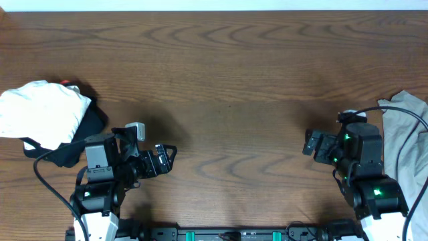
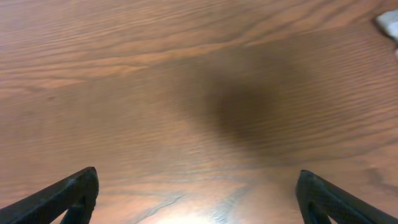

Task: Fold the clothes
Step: 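Reach the right gripper to the khaki trousers and grasp them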

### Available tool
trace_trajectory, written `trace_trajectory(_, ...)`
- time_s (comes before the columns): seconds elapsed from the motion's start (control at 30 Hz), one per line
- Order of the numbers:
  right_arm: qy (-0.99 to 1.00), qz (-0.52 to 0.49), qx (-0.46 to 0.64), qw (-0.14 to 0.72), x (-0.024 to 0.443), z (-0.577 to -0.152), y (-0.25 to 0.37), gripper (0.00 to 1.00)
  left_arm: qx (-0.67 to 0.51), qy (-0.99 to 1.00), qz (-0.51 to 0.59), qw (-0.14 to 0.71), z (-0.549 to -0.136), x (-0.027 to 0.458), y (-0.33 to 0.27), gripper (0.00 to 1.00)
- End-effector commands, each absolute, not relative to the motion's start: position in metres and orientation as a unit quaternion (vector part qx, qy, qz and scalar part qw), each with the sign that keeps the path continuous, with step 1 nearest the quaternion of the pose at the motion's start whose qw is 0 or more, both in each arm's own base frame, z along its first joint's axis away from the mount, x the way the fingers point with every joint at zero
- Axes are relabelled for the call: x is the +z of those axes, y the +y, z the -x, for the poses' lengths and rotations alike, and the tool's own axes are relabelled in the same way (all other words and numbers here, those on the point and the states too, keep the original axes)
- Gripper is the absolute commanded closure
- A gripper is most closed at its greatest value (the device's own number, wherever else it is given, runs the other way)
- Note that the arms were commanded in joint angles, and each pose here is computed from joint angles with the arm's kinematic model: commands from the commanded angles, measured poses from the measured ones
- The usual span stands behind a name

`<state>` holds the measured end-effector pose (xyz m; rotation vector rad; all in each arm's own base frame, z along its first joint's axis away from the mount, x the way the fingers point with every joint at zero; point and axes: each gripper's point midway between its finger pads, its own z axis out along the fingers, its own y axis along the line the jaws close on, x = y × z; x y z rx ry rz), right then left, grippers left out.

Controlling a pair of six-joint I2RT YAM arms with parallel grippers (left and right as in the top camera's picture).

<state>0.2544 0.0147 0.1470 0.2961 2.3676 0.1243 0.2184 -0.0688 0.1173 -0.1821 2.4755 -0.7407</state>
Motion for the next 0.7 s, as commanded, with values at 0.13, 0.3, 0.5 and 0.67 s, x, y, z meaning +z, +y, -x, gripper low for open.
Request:
trace_trajectory(0.13, 0.888, -0.251, -0.096, 0.372, 0.148, -0.262, -0.065, 0.12, -0.293, 0.911, 0.058, 0.284, -0.222, 0.139, -0.075, 0.02)
trace_trajectory(0.3, 0.874, -0.321, -0.073, 0.358, 0.149, -0.280, -0.101, 0.12, -0.293, 0.903, 0.048, 0.311, -0.229, 0.175, -0.074, 0.01)
trace_trajectory(0.5, 0.883, -0.328, -0.098, 0.320, 0.155, -0.308, -0.149, 0.14, -0.292, 0.896, 0.040, 0.333, -0.235, 0.200, -0.074, 0.01)
trace_trajectory(0.67, 0.878, -0.349, -0.161, 0.284, 0.138, -0.318, -0.187, 0.12, -0.290, 0.903, 0.041, 0.313, -0.229, 0.192, -0.074, 0.01)
